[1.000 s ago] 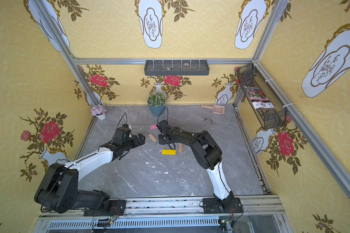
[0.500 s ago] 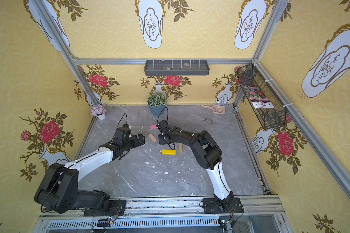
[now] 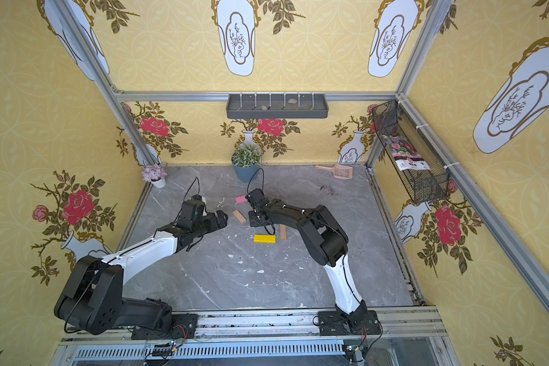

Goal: Assemble a giraffe with building blocks
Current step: Assemble the building block at the center of the board.

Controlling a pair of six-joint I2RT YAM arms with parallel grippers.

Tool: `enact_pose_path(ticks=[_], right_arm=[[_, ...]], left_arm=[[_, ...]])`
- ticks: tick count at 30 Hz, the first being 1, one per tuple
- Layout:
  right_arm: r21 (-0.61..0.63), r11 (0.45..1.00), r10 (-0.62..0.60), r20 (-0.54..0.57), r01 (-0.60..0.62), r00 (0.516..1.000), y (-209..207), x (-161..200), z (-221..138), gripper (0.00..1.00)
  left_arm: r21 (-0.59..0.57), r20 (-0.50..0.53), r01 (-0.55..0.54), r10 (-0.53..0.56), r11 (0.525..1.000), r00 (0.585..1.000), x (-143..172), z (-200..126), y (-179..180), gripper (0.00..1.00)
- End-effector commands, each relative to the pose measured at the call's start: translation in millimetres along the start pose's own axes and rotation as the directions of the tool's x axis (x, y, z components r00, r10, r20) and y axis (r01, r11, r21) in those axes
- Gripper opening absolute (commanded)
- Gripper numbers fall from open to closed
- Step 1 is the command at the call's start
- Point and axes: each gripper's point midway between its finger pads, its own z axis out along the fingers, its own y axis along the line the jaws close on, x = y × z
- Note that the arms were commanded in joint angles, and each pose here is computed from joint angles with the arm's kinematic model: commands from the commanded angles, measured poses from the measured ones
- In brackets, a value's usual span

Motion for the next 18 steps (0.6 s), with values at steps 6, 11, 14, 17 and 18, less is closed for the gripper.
enact_pose_path(ticks=[6,11,14,17,18], right_arm=[[0.053,0.998,-0.013,-0.038,0.015,0.999,-11.1,10.6,-2.9,0.54],[0.066,0.998,-0.020,0.027,0.018,0.999,-8.4,-8.2,-35.5,0.70],[0.070,0.997,-0.024,0.126,0.015,0.992,-7.7,-27.8,-81.2,0.78],[0.089,0.996,0.010,0.211,-0.030,0.977,-35.1,-36.7,-120.2,0.90],[0.095,0.994,0.025,0.232,-0.048,0.972,-48.9,-36.8,-127.8,0.91]], left_arm=[[-0.012,0.002,-0.010,0.010,1.000,1.000,0.2,1.9,2.8,0.99],[-0.044,0.042,-0.006,0.008,0.999,0.999,-4.3,-4.3,8.3,0.99],[-0.073,0.136,-0.043,0.053,0.996,0.989,-7.8,-16.6,6.4,0.99],[-0.093,0.243,-0.154,0.172,0.984,0.955,-11.4,-27.3,-5.6,0.99],[-0.104,0.258,-0.195,0.215,0.975,0.942,-10.0,-28.5,-9.3,0.99]])
